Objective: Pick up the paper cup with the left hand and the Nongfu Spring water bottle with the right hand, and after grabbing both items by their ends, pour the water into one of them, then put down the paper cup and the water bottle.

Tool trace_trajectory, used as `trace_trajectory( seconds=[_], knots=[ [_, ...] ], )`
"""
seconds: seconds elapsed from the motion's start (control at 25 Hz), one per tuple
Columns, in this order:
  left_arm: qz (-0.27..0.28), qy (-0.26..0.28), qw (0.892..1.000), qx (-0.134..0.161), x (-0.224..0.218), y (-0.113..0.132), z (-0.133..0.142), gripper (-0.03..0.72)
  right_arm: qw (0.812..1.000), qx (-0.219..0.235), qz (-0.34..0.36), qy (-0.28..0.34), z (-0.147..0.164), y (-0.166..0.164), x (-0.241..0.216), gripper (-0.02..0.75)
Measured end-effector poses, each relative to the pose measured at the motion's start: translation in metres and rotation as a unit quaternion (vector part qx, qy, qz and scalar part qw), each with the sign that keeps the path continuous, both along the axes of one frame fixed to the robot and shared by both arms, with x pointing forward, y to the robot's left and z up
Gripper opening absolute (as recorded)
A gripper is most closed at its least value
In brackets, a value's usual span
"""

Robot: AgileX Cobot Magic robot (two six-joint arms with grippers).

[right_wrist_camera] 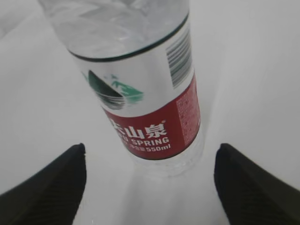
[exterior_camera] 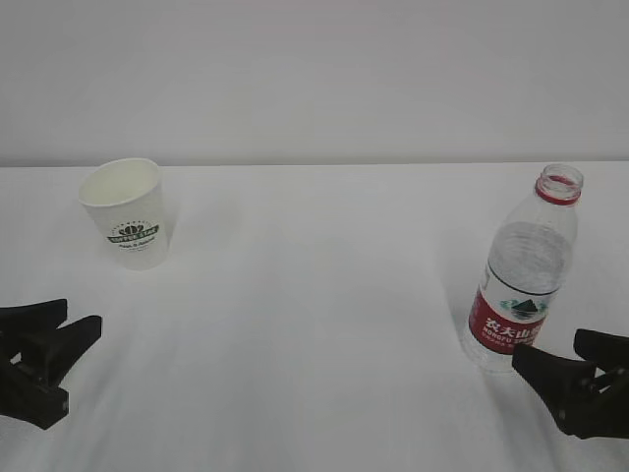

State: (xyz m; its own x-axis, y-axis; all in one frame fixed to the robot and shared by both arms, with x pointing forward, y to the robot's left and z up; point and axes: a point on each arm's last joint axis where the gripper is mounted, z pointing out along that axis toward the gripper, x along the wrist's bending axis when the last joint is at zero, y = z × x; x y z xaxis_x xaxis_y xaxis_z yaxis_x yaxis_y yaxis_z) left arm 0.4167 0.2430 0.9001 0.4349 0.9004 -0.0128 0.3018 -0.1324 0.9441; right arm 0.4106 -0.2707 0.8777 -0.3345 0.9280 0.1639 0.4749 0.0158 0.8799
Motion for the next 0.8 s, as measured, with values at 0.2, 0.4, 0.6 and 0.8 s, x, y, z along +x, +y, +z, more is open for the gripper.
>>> trace_trajectory(
  seconds=[0.2, 0.4, 0.6, 0.8],
  knots=[
    [0.000, 0.000, 1.000, -0.001, 0.000, 0.000, 0.000, 0.328, 1.000, 0.000, 0.002, -0.005, -0.002, 0.000, 0.011, 0.661],
    [0.000, 0.000, 1.000, -0.001, 0.000, 0.000, 0.000, 0.329, 1.000, 0.000, 0.018, -0.018, -0.003, 0.001, 0.025, 0.663],
    [0.004, 0.000, 1.000, -0.001, 0.000, 0.001, 0.000, 0.377, 1.000, 0.000, 0.021, -0.014, -0.006, 0.001, 0.028, 0.663],
    [0.032, 0.001, 0.999, -0.004, 0.002, 0.005, 0.000, 0.473, 1.000, 0.000, 0.022, -0.014, -0.006, 0.001, 0.029, 0.663]
  ],
)
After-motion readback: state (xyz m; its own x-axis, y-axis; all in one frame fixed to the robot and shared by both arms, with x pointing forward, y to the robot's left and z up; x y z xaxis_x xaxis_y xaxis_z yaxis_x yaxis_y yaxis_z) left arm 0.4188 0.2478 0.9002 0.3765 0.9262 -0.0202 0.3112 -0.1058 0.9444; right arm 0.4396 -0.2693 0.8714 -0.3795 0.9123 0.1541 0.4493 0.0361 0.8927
